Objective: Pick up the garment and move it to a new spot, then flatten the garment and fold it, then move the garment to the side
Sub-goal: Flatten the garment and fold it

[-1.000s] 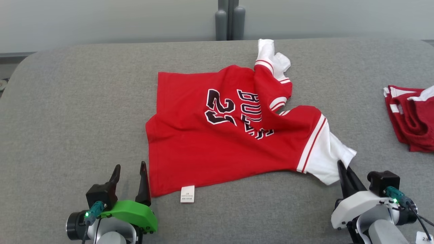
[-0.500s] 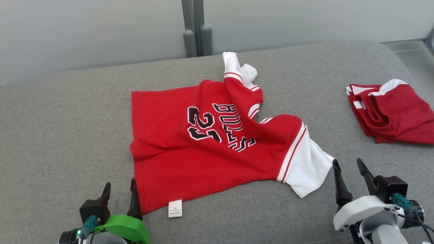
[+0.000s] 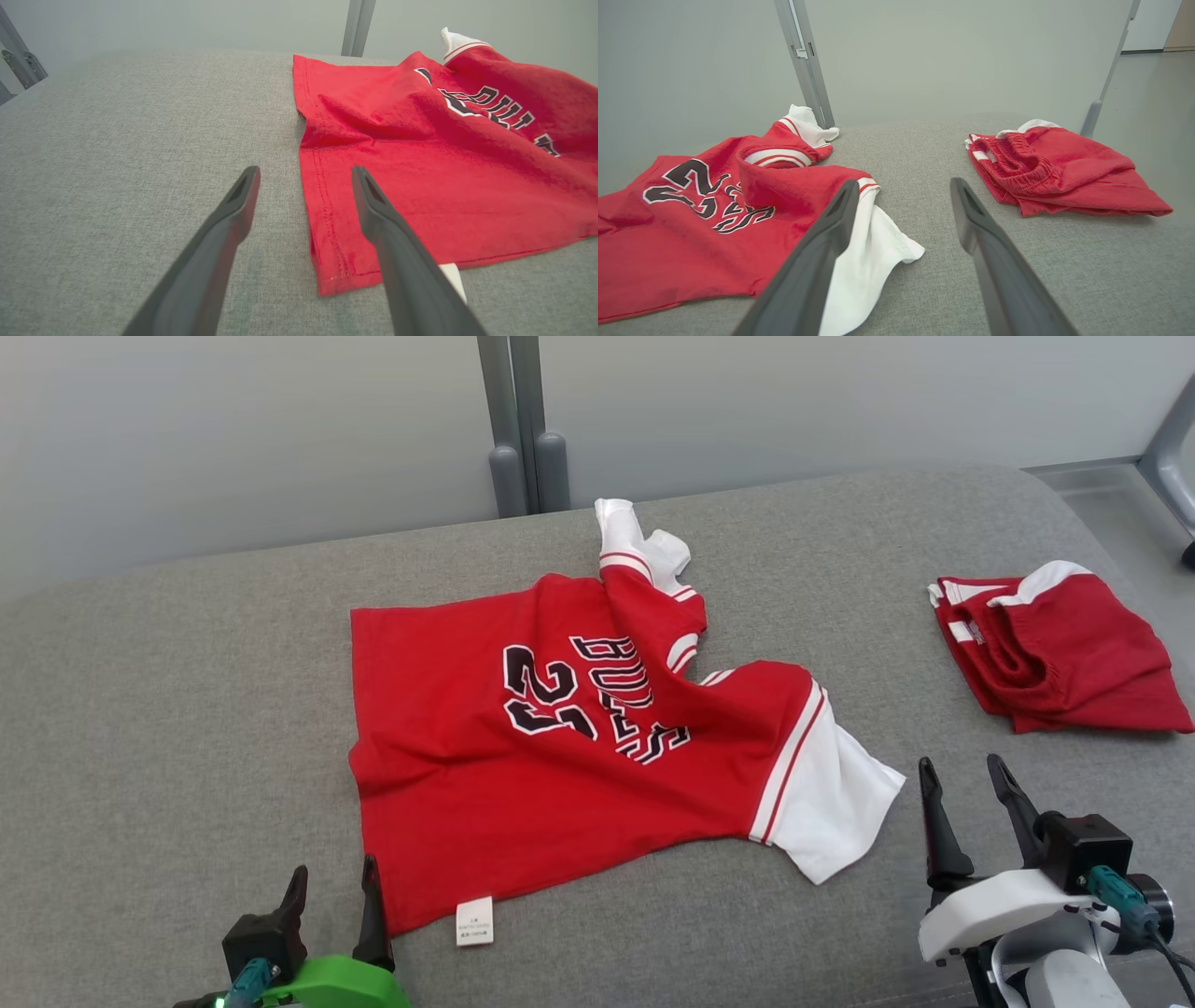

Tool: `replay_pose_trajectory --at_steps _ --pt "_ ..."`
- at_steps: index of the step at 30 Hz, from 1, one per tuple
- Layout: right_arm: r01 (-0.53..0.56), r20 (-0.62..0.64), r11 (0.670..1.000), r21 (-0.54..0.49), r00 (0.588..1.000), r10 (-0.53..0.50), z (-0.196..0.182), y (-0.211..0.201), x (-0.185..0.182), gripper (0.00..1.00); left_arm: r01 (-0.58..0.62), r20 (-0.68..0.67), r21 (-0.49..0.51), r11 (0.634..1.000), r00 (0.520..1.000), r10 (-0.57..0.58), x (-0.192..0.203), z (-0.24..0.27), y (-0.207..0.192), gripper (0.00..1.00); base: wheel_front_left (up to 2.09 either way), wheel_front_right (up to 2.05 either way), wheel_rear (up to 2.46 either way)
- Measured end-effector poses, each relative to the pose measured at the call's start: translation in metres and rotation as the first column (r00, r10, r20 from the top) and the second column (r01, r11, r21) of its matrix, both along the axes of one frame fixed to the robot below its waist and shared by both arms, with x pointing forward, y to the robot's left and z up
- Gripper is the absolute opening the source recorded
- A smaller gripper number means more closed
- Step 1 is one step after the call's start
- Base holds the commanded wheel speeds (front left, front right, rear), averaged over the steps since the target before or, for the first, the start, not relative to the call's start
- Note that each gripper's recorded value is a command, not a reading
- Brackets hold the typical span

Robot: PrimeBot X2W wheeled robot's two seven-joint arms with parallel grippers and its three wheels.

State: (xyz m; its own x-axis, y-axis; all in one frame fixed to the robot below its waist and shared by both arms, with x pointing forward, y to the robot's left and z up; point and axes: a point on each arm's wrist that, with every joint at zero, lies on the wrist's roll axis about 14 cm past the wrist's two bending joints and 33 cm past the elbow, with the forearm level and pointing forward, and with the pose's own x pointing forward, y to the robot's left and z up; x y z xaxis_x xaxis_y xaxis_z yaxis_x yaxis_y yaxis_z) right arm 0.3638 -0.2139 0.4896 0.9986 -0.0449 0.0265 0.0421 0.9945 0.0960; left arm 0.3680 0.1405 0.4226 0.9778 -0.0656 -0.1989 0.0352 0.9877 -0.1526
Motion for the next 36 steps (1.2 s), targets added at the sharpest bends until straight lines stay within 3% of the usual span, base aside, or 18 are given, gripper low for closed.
replay_pose_trajectory --at_steps 13,25,26,27,28,36 --pt "-0.093 0.016 0.996 0.008 0.996 0.092 0.005 0.031 0.012 1.0 0.004 -0.004 -0.006 1.0 1.0 -0.004 -0.005 -0.002 -0.001 1.0 0.0 0.0 0.0" --pt "-0.077 -0.042 0.997 0.0 0.996 0.077 -0.014 0.022 0.023 1.0 0.038 -0.205 -0.068 0.997 0.977 -0.051 -0.016 -0.058 -0.021 1.0 0.0 0.0 0.0" --pt "-0.071 -0.047 0.997 -0.001 0.996 0.071 -0.015 0.02 0.023 1.0 0.044 -0.217 -0.071 0.996 0.974 -0.058 -0.016 -0.062 -0.024 0.86 0.0 0.0 0.0" --pt "-0.066 -0.05 0.998 -0.003 0.997 0.066 -0.016 0.017 0.024 1.0 0.048 -0.22 -0.073 0.996 0.973 -0.064 -0.013 -0.063 -0.025 0.38 0.0 0.0 0.0" --pt "-0.06 -0.054 0.998 -0.003 0.997 0.06 -0.018 0.015 0.025 1.0 0.054 -0.222 -0.074 0.996 0.973 -0.069 -0.01 -0.063 -0.027 0.0 0.0 0.0 0.0" --pt "-0.053 -0.091 0.999 0.0 0.994 0.052 -0.03 0.013 0.027 1.0 0.014 -0.218 -0.074 0.997 0.975 -0.03 -0.002 -0.063 -0.018 0.0 0.0 0.0 0.0"
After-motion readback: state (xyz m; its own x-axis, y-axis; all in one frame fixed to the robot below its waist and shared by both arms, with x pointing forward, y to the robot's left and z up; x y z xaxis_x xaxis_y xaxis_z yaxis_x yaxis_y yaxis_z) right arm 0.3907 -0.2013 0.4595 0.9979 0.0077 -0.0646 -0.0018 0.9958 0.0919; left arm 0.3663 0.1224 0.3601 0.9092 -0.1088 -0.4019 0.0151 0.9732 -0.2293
